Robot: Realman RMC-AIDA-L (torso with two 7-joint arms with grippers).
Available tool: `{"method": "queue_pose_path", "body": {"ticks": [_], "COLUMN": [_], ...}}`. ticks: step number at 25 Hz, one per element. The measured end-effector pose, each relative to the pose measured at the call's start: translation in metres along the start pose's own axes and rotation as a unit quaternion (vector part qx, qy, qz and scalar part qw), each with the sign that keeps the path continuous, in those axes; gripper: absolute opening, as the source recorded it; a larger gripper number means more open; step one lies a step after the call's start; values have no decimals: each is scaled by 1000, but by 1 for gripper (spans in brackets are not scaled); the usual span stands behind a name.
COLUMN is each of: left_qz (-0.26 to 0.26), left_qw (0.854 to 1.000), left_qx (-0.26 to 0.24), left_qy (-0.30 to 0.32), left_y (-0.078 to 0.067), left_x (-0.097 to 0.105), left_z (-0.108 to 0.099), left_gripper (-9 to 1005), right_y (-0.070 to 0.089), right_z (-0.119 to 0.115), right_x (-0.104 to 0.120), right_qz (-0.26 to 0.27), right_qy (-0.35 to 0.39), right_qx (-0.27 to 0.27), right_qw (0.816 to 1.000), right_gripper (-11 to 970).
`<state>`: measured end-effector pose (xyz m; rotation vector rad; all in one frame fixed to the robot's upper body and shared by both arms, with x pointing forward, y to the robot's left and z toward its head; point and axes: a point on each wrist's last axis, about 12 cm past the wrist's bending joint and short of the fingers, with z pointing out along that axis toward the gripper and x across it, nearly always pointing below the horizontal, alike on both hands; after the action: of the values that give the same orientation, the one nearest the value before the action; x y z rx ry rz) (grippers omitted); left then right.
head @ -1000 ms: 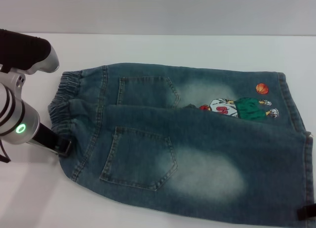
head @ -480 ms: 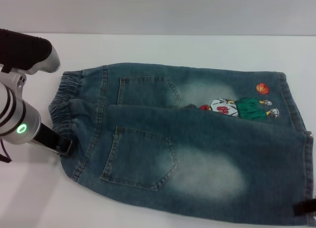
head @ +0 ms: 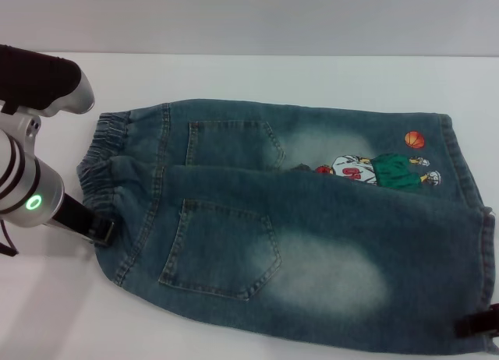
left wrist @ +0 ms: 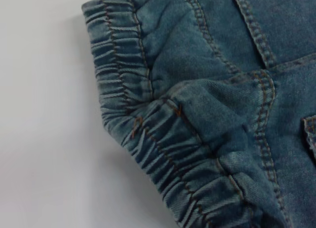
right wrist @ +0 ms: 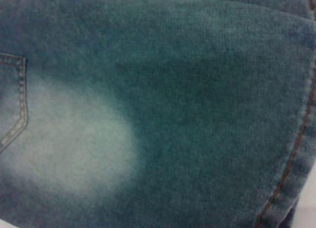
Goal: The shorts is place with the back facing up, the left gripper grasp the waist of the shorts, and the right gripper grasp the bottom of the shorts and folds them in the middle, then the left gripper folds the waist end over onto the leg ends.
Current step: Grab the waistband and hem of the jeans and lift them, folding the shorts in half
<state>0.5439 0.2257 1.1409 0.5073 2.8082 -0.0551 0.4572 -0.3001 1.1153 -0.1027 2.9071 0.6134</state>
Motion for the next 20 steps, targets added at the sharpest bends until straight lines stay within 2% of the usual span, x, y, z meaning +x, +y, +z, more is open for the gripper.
{"method": "queue_pose_path", "body": {"ticks": [10,16,20], "left_qz": [4,4,3], "left_qw": [1000,1000,1000], "left_qx": [1,2,2], "left_qy": [0,-4,-9], "left_y": [0,-1,0], "left_x": [0,-1,-2], "left_z": [-1,-1,-1], "left_gripper": [232,233,233], "right_y": [7,11,13], "right_z": [2,1,0], "right_x": [-3,-5,-8], "right_qz": [-39,-54,-57], "right_qy": [-1,-3,-6], "right_qx": [-3,-2,-2], "right_qw": [999,999,998], "right_gripper": [341,110,71]}}
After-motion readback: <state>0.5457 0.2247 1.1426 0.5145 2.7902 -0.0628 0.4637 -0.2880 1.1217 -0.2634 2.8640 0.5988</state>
